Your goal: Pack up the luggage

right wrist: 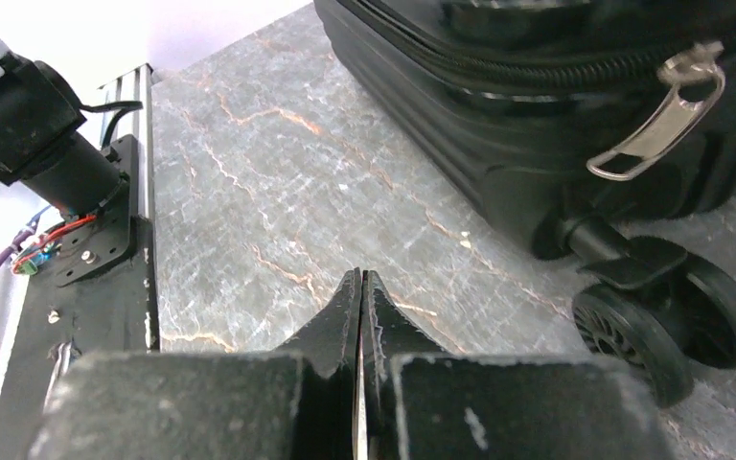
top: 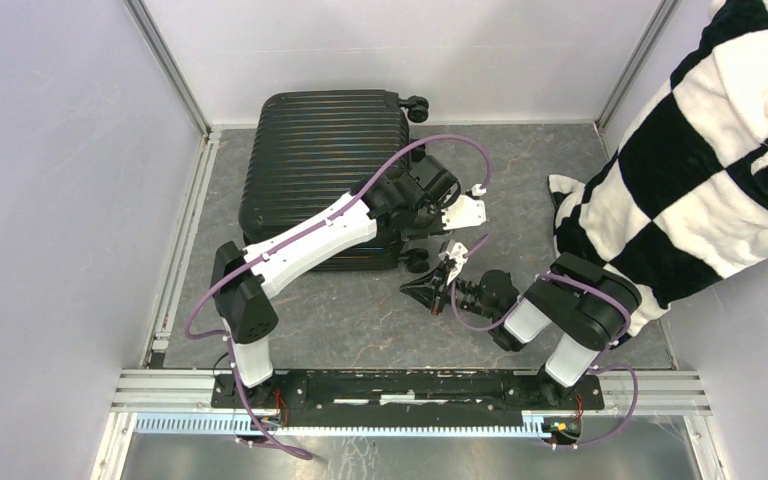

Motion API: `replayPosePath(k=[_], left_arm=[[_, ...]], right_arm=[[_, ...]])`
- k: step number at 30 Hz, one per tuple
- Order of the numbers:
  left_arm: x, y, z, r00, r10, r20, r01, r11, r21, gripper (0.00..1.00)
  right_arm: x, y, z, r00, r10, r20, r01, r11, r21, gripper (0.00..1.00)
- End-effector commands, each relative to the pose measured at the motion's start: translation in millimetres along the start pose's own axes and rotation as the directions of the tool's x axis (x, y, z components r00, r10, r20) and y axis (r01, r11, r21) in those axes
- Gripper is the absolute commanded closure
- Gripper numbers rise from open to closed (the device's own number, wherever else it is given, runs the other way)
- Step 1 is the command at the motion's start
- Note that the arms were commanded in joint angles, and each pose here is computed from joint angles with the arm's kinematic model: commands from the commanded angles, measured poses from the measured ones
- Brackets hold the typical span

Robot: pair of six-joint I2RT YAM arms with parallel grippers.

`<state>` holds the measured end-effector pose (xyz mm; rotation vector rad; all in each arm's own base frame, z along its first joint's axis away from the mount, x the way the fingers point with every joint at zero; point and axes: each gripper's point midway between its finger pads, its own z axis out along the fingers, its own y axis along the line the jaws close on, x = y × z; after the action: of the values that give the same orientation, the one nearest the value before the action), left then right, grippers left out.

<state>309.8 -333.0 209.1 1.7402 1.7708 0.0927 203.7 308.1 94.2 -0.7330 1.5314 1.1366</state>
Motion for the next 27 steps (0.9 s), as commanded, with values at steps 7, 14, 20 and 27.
replayPosePath(k=[7,14,20,27], left_arm=[[-45.1,60.3,-45.9,0.97,-0.104,0.218,0.146,0.971,-0.188,0.98],[-43.1,58.6,-48.1,0.972,-0.095,0.214,0.136,0.973,-0.185,0.98],[-46.3,60.5,-54.7,0.968,-0.098,0.23,0.142,0.973,-0.184,0.98],[-43.3,58.6,-57.0,0.97,-0.096,0.223,0.137,0.974,-0.18,0.98]], right_arm=[[-87.8,-68.1,-36.1,0.945,-0.123,0.304,0.038,0.962,0.269,0.54],[-113.6,-71.5,-18.1,0.918,-0.152,0.367,0.123,0.987,0.102,0.39],[-130.8,-78.3,1.3,0.904,-0.132,0.406,0.144,0.99,0.001,0.37],[-135.2,-74.4,20.4,0.911,-0.118,0.396,0.176,0.978,-0.113,0.39]])
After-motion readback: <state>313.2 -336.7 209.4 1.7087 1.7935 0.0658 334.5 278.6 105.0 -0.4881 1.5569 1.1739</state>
